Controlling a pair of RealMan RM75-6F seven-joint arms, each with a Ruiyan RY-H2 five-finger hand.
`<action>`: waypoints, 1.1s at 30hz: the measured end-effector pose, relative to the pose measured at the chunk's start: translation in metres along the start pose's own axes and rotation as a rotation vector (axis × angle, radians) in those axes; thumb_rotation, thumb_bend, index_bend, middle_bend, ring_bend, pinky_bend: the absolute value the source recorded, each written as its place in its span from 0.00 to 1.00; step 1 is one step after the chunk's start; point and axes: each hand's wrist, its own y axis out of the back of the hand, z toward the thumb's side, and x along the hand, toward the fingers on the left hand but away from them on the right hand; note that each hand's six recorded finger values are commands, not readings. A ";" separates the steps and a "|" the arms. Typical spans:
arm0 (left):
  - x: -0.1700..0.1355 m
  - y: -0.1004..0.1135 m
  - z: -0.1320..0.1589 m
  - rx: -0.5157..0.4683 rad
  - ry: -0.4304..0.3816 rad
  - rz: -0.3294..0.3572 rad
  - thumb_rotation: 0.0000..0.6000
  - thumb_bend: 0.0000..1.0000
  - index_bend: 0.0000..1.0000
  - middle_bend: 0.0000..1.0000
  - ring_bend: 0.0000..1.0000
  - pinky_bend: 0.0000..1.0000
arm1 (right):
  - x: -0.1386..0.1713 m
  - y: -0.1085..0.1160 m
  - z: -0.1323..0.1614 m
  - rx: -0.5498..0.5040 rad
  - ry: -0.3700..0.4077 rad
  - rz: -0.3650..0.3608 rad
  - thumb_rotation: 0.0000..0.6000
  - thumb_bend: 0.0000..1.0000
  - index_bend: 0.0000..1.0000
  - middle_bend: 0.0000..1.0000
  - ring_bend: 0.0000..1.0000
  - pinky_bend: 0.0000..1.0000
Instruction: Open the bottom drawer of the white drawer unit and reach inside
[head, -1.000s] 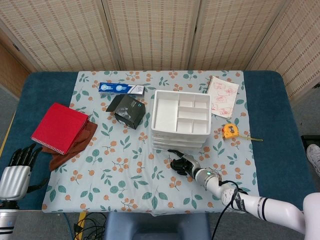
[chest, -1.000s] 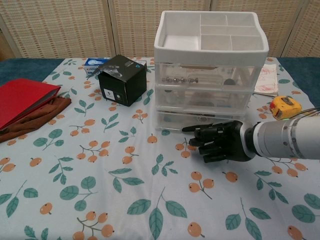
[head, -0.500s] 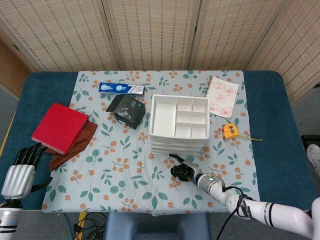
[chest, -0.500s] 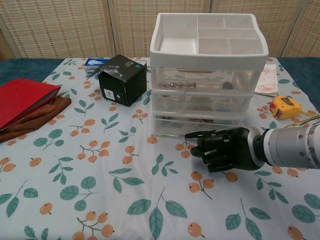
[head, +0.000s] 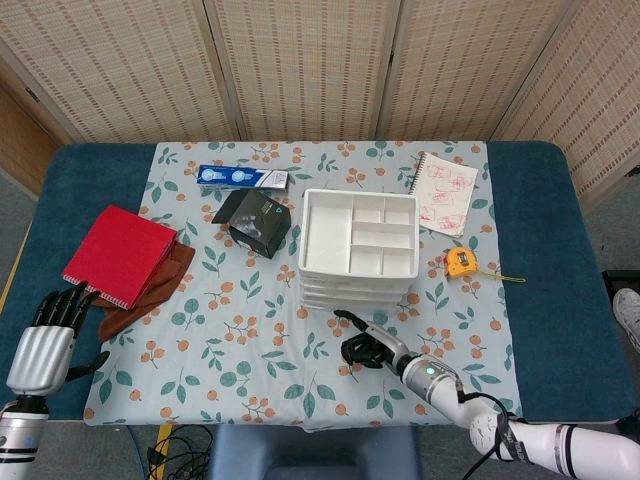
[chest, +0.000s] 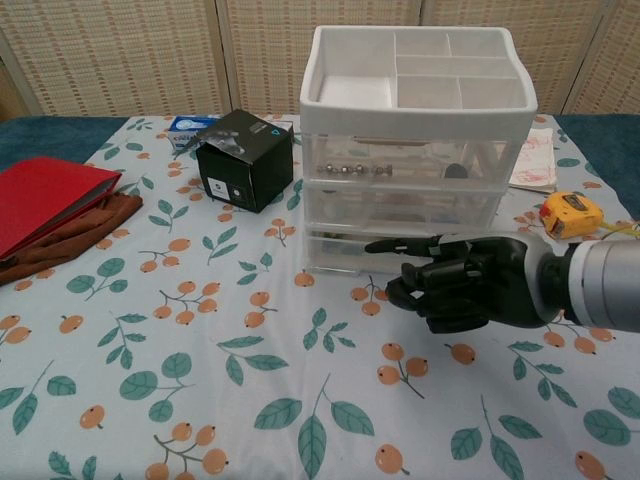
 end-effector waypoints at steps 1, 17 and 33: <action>0.000 -0.001 0.000 0.000 -0.001 -0.003 1.00 0.18 0.12 0.06 0.08 0.08 | 0.003 0.004 0.002 0.032 0.014 -0.017 1.00 0.81 0.00 0.73 1.00 0.99; 0.001 -0.003 0.002 -0.005 -0.003 -0.009 1.00 0.18 0.12 0.06 0.08 0.08 | 0.017 0.030 -0.014 0.161 -0.037 -0.106 1.00 0.81 0.00 0.72 1.00 0.99; -0.001 -0.003 0.000 -0.005 0.006 -0.010 1.00 0.18 0.12 0.06 0.08 0.08 | 0.002 0.034 -0.015 0.161 -0.069 -0.091 1.00 0.81 0.00 0.72 1.00 0.99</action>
